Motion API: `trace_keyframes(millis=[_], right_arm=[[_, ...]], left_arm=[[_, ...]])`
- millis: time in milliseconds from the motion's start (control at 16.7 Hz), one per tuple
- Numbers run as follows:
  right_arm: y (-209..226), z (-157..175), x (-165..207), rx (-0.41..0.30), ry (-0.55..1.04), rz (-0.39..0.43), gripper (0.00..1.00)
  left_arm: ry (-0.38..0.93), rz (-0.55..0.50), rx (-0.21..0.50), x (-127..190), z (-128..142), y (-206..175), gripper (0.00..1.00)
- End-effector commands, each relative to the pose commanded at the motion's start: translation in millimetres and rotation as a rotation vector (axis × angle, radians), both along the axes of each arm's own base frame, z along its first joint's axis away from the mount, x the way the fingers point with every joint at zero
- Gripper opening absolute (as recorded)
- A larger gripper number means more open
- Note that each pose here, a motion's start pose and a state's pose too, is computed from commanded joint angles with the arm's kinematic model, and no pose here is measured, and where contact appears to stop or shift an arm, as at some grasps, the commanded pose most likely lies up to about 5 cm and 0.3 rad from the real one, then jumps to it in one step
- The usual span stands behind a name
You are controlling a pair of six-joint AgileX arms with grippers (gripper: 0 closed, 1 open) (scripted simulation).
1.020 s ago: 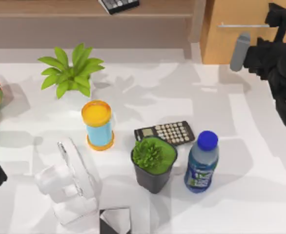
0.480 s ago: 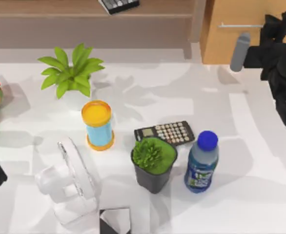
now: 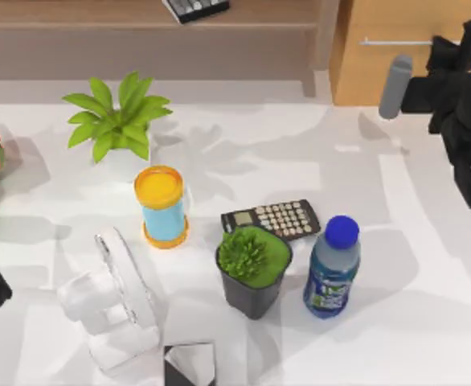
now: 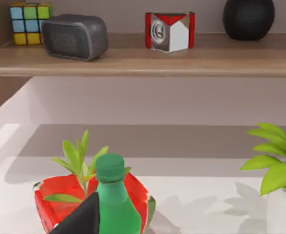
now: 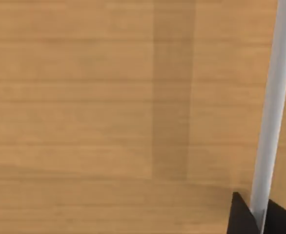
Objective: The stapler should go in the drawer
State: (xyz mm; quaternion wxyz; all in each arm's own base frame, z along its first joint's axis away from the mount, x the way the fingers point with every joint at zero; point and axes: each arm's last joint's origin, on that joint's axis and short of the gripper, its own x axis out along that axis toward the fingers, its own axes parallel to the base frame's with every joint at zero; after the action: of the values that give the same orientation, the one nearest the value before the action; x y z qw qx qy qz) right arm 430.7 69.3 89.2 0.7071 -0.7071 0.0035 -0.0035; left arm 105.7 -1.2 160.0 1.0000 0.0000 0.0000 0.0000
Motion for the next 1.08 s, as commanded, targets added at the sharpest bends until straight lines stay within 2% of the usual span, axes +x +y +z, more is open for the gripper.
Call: trace_keyframes(millis=[360,780,1080], right_arm=[[2,2,-4,0.005,-0.007,0.002,0.00],[1,-5,-59,-0.001,0.020,0.002,0.00],[0,-2,-63,0.002,0.008,-0.001,0.00]], left_arm=[[0.000,0.000,0.000,0,0,0,1.00],[0.000,0.000,0.000,0,0,0,1.00],[0.000,0.000,0.000,0,0,0,1.00]])
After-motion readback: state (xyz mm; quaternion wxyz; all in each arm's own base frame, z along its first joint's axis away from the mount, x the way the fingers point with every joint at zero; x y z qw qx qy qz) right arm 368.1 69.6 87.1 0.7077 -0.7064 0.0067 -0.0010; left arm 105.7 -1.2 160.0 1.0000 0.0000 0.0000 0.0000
